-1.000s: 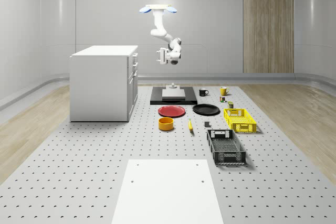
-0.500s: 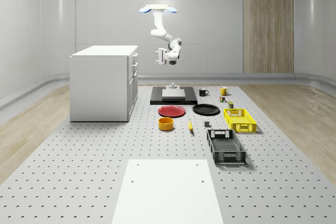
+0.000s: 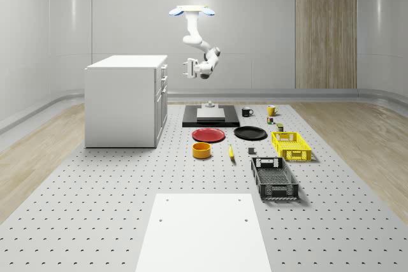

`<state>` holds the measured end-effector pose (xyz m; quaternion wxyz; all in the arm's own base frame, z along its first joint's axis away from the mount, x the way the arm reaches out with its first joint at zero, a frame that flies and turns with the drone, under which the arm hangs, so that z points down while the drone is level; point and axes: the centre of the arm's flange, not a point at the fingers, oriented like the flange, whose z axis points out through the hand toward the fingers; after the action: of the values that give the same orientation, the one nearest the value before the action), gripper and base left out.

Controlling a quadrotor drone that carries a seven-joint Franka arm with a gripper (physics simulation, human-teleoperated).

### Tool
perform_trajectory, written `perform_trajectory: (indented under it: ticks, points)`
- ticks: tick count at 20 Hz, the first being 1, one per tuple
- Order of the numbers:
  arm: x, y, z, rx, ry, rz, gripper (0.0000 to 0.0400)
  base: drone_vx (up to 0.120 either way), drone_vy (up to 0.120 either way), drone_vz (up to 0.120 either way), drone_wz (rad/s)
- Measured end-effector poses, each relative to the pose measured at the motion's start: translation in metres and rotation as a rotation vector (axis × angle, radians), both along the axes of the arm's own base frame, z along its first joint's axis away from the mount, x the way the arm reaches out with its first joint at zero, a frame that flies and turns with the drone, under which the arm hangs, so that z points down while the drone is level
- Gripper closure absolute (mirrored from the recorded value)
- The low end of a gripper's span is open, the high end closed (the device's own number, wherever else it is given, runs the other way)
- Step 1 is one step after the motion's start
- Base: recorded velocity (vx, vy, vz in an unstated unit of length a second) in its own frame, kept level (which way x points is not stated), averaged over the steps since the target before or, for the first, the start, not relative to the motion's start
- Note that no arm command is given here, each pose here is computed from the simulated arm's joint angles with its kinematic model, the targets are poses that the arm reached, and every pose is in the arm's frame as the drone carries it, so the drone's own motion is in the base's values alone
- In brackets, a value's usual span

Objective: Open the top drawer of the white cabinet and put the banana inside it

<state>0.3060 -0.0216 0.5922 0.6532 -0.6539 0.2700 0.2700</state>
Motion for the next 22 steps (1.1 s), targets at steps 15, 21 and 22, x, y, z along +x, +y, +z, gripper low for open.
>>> perform_trajectory:
  ticks: [15,21,22]
  points:
    - [0.0,0.067,-0.017,0.0,-0.0002,0.0,0.0,0.0,0.0,0.0,0.0]
    - [0.0,0.093,-0.022,0.001,-0.0002,0.0,0.0,0.0,0.0,0.0,0.0]
    - [0.0,0.097,-0.022,0.001,-0.0003,0.0,0.0,0.0,0.0,0.0,0.0]
